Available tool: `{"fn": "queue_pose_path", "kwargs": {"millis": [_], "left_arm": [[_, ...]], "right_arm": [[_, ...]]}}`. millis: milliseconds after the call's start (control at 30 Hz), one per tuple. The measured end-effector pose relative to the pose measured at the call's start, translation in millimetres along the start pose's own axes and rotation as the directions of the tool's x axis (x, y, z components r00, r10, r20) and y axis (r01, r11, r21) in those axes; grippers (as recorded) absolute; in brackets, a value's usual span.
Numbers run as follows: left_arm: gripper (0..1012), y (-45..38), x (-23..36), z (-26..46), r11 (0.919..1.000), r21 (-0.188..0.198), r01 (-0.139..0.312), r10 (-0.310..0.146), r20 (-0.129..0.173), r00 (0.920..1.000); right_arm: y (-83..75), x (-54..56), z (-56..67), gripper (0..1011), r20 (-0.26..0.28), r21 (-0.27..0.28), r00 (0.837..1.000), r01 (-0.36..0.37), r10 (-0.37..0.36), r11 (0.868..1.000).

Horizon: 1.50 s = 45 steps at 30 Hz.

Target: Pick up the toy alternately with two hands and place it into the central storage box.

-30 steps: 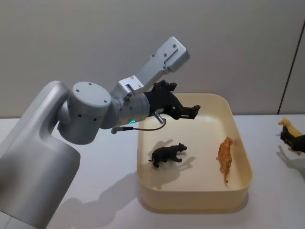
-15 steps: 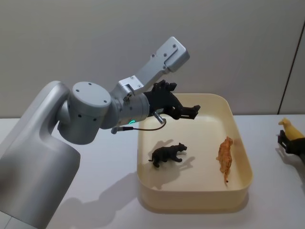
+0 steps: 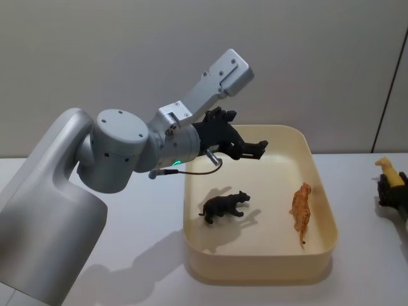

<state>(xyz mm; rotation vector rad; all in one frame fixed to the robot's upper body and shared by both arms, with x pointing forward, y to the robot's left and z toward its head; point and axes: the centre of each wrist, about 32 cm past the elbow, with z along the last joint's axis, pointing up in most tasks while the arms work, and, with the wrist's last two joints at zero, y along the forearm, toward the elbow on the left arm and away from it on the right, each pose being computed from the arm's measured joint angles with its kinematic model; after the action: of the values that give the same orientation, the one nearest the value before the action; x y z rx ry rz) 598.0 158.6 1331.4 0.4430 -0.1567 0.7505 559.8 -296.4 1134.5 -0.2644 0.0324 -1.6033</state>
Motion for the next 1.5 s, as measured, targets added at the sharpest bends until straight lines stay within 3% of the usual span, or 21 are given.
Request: {"fn": "queue_pose_path", "kwargs": {"millis": [333, 633, 767, 1000, 1333, 1500], "left_arm": [[1002, 0.0, 0.0, 0.0, 1.0000, 0.000, 0.000, 0.000, 0.000, 1.0000], [1002, 0.0, 0.0, 0.0, 1.0000, 0.000, 0.000, 0.000, 0.000, 1.0000], [1001, 0.0, 0.0, 0.0, 1.0000, 0.000, 0.000, 0.000, 0.000, 1.0000], [1002, 0.0, 0.0, 0.0, 1.0000, 0.000, 0.000, 0.000, 0.000, 1.0000], [1001, 0.0, 0.0, 0.0, 1.0000, 0.000, 0.000, 0.000, 0.000, 1.0000], [1001, 0.0, 0.0, 0.0, 1.0000, 0.000, 0.000, 0.000, 0.000, 1.0000]], "right_arm": [[-0.9, -0.8, 2.5, 357, -0.004, 0.029, 1.000, -0.028, 0.028, 0.999], [-8.1, -2.2, 20.3, 357, -0.034, 0.131, 0.994, -0.095, 0.100, 0.987], [-12.2, -3.3, 32.7, 357, -0.050, 0.184, 0.989, -0.130, 0.142, 0.974], [-18.9, -7.8, 57.1, 357, -0.069, 0.267, 0.968, -0.214, 0.240, 0.940], [-17.4, -23.1, 78.2, 357, -0.067, 0.294, 0.930, -0.328, 0.361, 0.898], [-12.8, -32.9, 81.6, 357, -0.061, 0.288, 0.915, -0.367, 0.400, 0.885]]}}
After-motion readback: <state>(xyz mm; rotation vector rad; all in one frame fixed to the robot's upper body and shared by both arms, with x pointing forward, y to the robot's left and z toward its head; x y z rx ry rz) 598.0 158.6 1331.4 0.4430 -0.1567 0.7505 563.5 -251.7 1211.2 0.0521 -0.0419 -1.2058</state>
